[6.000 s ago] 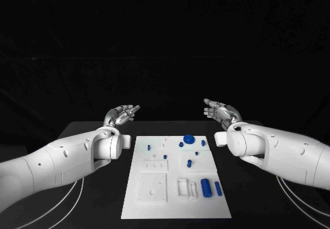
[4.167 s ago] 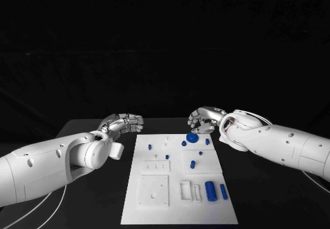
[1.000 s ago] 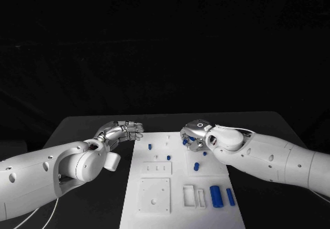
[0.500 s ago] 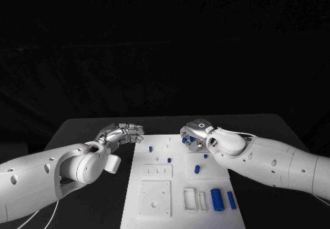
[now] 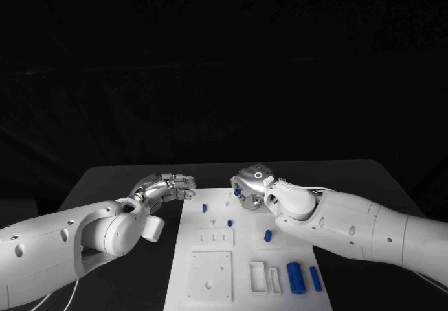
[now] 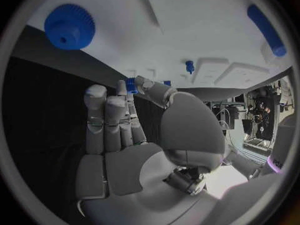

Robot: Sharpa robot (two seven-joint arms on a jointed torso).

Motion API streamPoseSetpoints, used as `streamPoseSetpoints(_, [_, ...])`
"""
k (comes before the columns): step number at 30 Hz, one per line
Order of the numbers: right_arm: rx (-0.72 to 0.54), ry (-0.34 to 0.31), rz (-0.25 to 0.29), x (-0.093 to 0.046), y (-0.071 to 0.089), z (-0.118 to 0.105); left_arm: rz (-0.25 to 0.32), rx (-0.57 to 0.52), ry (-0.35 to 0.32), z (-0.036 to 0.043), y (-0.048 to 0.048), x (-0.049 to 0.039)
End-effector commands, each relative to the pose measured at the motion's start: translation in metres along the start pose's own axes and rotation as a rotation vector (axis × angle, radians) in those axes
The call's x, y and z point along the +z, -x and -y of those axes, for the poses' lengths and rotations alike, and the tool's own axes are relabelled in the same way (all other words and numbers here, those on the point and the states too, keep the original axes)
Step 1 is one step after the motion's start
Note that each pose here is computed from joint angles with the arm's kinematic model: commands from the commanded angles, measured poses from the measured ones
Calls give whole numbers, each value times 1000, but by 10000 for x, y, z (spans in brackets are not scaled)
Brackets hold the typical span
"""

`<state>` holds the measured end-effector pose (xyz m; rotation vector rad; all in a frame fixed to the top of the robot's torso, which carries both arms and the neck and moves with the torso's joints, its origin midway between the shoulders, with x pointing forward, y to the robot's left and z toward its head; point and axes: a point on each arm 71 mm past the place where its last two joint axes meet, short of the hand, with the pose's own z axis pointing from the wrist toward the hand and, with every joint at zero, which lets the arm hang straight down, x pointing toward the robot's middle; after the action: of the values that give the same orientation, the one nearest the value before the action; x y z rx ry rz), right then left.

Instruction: Assemble the parts on the task board

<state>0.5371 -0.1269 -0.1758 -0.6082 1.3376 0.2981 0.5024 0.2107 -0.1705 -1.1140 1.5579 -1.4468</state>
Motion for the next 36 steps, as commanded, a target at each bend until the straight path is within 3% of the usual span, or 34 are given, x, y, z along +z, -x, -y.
streamPoseSetpoints(1, [-67, -13, 23, 41, 21, -37, -16, 1, -7, 18, -29, 11])
streamPoseSetpoints(17, [-133, -1, 15, 171, 18, -221, -18, 2, -7, 18, -54, 36])
streamPoseSetpoints(36, [-124, 1, -11, 206, -27, -212, -21, 4, -11, 44, -68, 45])
